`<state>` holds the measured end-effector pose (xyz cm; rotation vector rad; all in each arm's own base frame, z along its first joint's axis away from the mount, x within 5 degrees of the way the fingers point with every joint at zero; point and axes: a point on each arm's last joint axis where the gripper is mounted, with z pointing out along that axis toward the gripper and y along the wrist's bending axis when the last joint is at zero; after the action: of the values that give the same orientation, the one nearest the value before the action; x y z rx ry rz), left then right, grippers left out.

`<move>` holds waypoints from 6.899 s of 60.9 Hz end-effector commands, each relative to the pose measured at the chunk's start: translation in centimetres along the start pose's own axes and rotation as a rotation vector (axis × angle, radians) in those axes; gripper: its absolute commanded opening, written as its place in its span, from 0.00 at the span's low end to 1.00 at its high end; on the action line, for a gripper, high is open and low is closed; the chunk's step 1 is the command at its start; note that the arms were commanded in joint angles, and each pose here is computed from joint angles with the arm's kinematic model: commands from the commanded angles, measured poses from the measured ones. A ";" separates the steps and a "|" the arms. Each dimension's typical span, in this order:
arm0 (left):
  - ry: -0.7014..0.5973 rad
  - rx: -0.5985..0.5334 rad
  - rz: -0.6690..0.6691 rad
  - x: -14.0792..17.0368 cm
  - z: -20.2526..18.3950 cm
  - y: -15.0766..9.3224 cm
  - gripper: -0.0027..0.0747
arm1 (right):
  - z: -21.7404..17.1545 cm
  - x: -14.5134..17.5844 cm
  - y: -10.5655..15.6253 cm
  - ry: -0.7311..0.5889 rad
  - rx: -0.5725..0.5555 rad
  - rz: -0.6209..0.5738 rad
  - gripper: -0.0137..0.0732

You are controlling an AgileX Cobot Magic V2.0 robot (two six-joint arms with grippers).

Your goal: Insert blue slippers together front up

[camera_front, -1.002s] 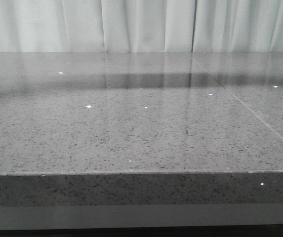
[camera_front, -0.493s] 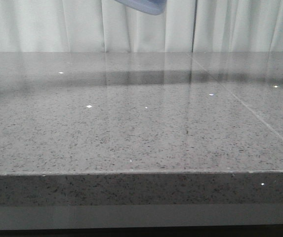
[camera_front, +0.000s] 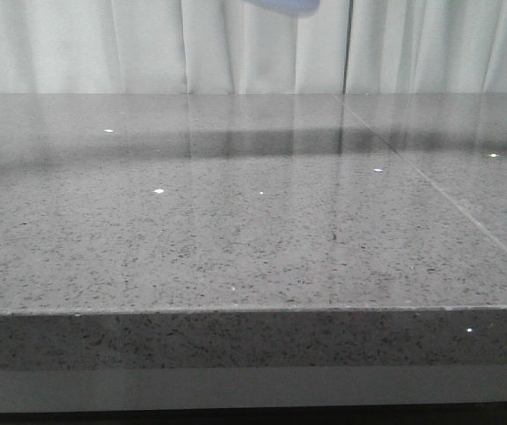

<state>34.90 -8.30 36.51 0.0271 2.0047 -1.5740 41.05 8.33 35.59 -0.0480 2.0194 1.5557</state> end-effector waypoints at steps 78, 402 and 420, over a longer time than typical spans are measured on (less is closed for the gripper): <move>0.010 -0.106 0.125 0.3 0.0 -1.3 0.01 | -5.8 0.4 3.1 0.133 0.158 -0.073 0.71; -0.656 -0.798 0.880 25.9 -17.4 1.4 0.01 | -20.9 26.0 8.3 -0.679 0.951 -1.078 0.09; -0.712 -0.841 0.862 28.5 -17.8 4.6 0.01 | -20.9 26.0 8.3 -0.679 0.951 -1.078 0.09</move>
<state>5.48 -0.43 21.02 0.0220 1.6631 -0.0989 7.73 0.68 32.40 -0.2036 1.5981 -0.0885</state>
